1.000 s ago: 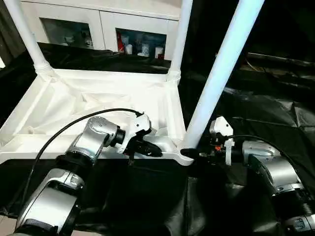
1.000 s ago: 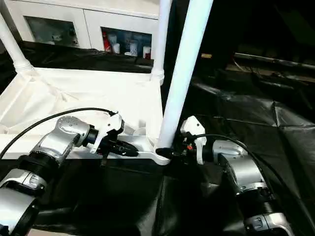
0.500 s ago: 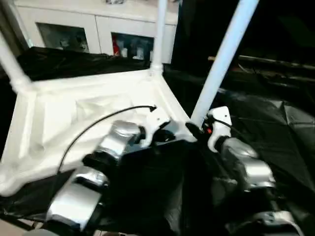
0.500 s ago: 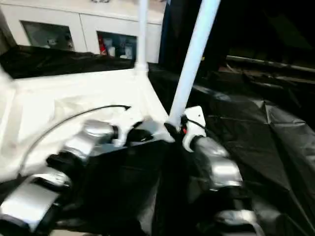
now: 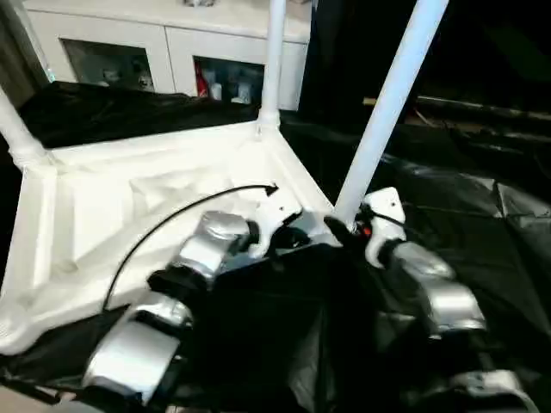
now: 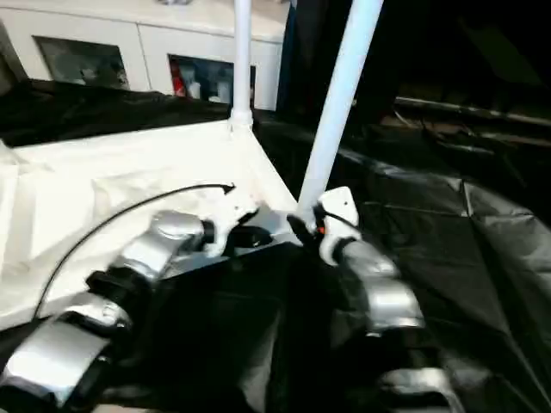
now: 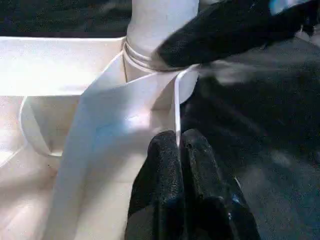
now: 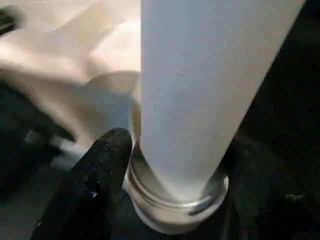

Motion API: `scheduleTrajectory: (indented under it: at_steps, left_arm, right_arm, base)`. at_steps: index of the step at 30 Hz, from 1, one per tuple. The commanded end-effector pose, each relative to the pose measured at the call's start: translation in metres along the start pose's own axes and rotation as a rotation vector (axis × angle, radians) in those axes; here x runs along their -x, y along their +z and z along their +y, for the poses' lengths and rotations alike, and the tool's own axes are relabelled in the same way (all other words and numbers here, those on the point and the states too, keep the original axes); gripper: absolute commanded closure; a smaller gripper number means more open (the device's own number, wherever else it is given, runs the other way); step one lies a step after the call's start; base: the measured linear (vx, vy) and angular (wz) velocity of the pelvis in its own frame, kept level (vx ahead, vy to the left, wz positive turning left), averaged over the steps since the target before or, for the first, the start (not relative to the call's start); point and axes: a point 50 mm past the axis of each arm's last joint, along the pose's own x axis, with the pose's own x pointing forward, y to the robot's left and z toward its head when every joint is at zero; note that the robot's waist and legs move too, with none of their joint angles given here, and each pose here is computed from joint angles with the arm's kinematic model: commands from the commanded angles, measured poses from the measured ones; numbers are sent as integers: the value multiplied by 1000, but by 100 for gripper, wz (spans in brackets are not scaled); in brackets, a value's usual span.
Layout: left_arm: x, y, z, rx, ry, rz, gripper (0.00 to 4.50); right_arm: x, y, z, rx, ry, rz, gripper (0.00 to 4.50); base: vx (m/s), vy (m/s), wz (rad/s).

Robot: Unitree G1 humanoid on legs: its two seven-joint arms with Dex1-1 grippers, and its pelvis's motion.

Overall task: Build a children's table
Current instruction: Rotate leg to tighten

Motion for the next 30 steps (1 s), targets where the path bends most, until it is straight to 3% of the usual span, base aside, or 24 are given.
scheduleTrajectory:
  at_steps: [1,8,12,16,22,23,26,30]
  left_arm:
    - [-4,3,-11,-25,-128,-31,450]
    - [21,-6,-14,-17,-318,4,450]
    - [26,-8,-12,-11,-328,13,450]
    - [28,-8,-11,-10,-316,9,450]
    - [28,-8,-9,-10,-266,-9,450]
    - [21,-3,-3,12,-148,-55,450]
    - [17,0,1,30,-68,-73,450]
    - [3,3,1,63,26,-84,450]
  right_arm:
    - [-2,-5,16,-14,180,30,150]
    - [20,3,13,9,401,54,150]
    - [25,1,13,13,454,81,150]
    - [24,1,13,8,473,92,186]
    - [21,-2,15,-10,467,97,205]
    - [14,-7,14,-31,370,99,210]
    - [9,-11,12,-45,290,97,215]
    - [-4,-20,7,-108,35,91,233]
  base:
    - [0,0,0]
    - [0,0,0]
    - [0,0,0]
    - [0,0,0]
    - [0,0,0]
    - [0,0,0]
    - [0,0,0]
    - [0,0,0]
